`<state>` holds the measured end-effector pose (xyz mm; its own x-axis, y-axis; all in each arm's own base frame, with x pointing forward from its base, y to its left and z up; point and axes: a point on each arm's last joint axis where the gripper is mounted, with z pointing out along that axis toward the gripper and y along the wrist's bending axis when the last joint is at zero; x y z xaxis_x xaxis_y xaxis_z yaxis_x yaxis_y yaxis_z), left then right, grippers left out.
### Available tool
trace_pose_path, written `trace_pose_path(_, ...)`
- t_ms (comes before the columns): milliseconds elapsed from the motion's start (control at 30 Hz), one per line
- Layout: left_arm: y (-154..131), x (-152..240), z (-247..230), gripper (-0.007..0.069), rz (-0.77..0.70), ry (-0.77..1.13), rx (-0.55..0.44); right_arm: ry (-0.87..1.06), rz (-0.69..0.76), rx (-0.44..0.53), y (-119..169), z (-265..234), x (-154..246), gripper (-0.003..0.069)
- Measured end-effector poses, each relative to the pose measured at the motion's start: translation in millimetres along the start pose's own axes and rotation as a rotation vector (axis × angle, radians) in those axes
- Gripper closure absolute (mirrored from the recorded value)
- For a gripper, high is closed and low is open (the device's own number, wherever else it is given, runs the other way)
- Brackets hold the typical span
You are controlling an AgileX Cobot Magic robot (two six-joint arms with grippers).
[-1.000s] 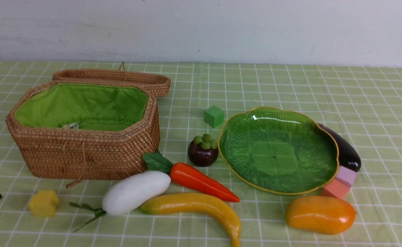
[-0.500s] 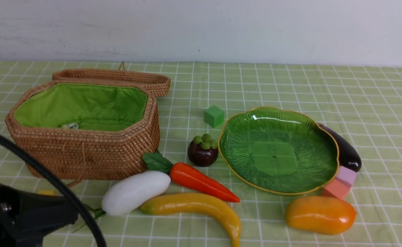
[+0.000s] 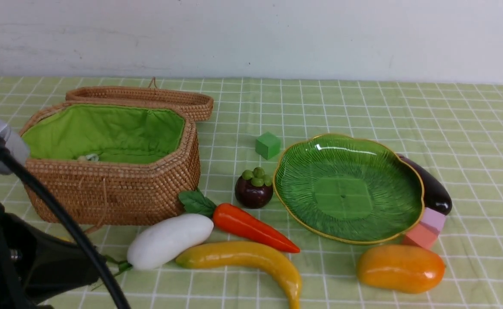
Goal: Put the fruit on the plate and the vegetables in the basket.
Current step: Take a daikon with your left arm and place it on the basket on the left.
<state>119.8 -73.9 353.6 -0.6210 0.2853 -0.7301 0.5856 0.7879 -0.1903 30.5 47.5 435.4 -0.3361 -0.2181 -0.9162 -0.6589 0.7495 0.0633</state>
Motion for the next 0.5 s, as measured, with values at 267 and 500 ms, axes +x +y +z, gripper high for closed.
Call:
trace_pose_path(267,6,-3,17,0.0638,0.018,0.068,0.014,0.182,-0.056,-0.122,-2,20,-7,0.0604)
trace_pose_path(500,14,-7,40,0.0638,0.013,0.14,0.029,0.147,-0.047,-0.11,-2,15,-8,0.0596)
